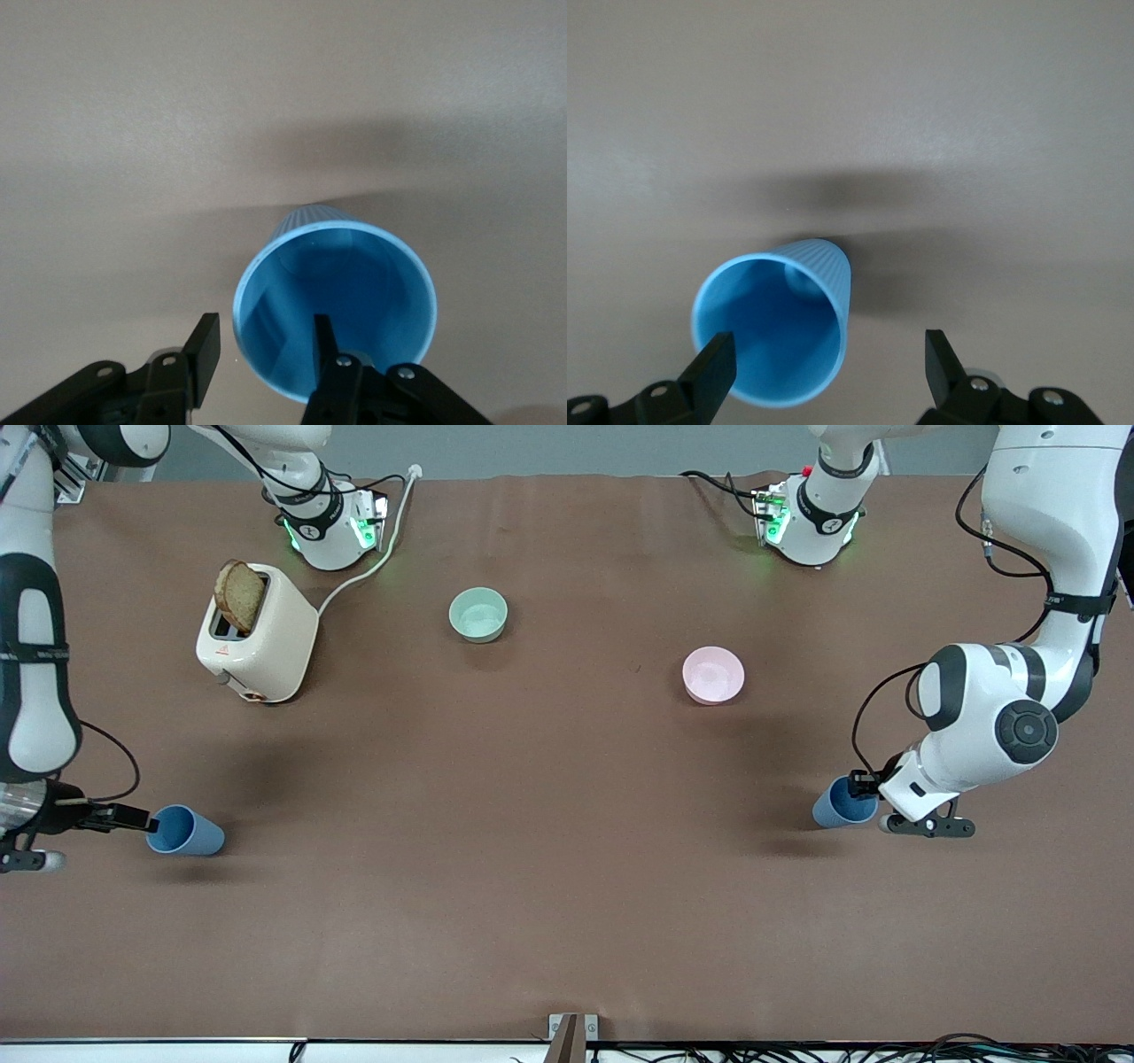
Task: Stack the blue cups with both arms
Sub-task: 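Carry the cup toward the table center while the right gripper lifts its cup, then lower the blue cup upright at the table center and open the left gripper, then withdraw the left gripper while the right gripper carries its cup toward center, then lower the held blue cup into the standing cup with the right gripper, then open the right gripper to release the stacked cup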
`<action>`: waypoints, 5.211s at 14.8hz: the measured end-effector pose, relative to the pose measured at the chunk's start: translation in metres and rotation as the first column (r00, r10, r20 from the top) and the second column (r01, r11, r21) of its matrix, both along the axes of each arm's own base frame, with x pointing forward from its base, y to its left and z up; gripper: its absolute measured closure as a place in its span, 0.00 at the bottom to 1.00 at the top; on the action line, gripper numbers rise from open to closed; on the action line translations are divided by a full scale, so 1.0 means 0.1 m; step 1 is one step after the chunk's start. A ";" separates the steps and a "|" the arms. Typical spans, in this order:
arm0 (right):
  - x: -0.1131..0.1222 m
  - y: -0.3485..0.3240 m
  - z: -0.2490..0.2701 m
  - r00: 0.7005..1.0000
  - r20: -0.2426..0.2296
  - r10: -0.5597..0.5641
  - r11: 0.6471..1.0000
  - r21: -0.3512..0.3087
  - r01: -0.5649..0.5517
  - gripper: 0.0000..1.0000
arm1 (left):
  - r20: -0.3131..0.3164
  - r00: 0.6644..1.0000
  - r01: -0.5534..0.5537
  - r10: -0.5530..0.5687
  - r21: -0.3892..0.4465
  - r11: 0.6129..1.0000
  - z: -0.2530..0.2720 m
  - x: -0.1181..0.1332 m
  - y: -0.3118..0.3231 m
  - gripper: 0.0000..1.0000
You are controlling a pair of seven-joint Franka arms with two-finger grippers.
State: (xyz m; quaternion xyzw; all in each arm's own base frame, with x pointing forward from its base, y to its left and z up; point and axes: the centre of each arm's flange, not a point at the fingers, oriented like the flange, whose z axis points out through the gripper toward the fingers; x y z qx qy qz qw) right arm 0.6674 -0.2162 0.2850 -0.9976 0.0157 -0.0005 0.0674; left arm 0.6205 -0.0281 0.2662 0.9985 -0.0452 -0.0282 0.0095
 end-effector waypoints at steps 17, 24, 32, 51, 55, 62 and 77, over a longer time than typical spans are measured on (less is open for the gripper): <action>0.01 0.66 1.33 1.000 0.010 0.028 1.000 -0.005 -0.028 0.96 | -0.027 0.964 -0.267 0.266 -0.133 0.954 0.69 -0.66 -3.13 0.95; -0.90 1.34 3.17 0.998 -0.046 -0.047 0.997 -0.061 0.044 0.96 | -0.136 0.909 -0.412 0.394 -0.140 0.901 0.30 -0.96 -4.31 0.95; -1.23 1.41 3.46 0.995 -0.066 -0.081 0.993 -0.092 0.075 0.96 | -0.126 0.898 -0.433 0.421 -0.090 0.897 -0.13 -1.06 -4.68 0.91; -1.38 2.52 3.52 0.990 0.034 -0.134 0.990 -0.033 0.135 0.96 | 0.167 0.959 -0.231 0.229 -0.009 0.973 3.08 -0.18 -2.13 0.00; -1.23 3.84 3.14 0.992 0.056 -0.115 0.993 -0.008 0.115 0.96 | 0.175 0.976 -0.144 0.133 0.052 0.988 3.64 -0.40 -1.46 0.00; -1.21 5.66 1.96 0.986 0.068 -0.155 0.987 0.047 0.152 0.96 | 0.101 0.992 -0.080 0.075 0.041 0.996 3.84 -0.72 -0.72 0.00; -1.65 6.73 0.76 0.996 0.017 -0.090 0.996 -0.012 0.090 0.96 | 0.094 0.992 -0.095 0.090 0.048 0.994 4.02 -0.99 -0.62 0.00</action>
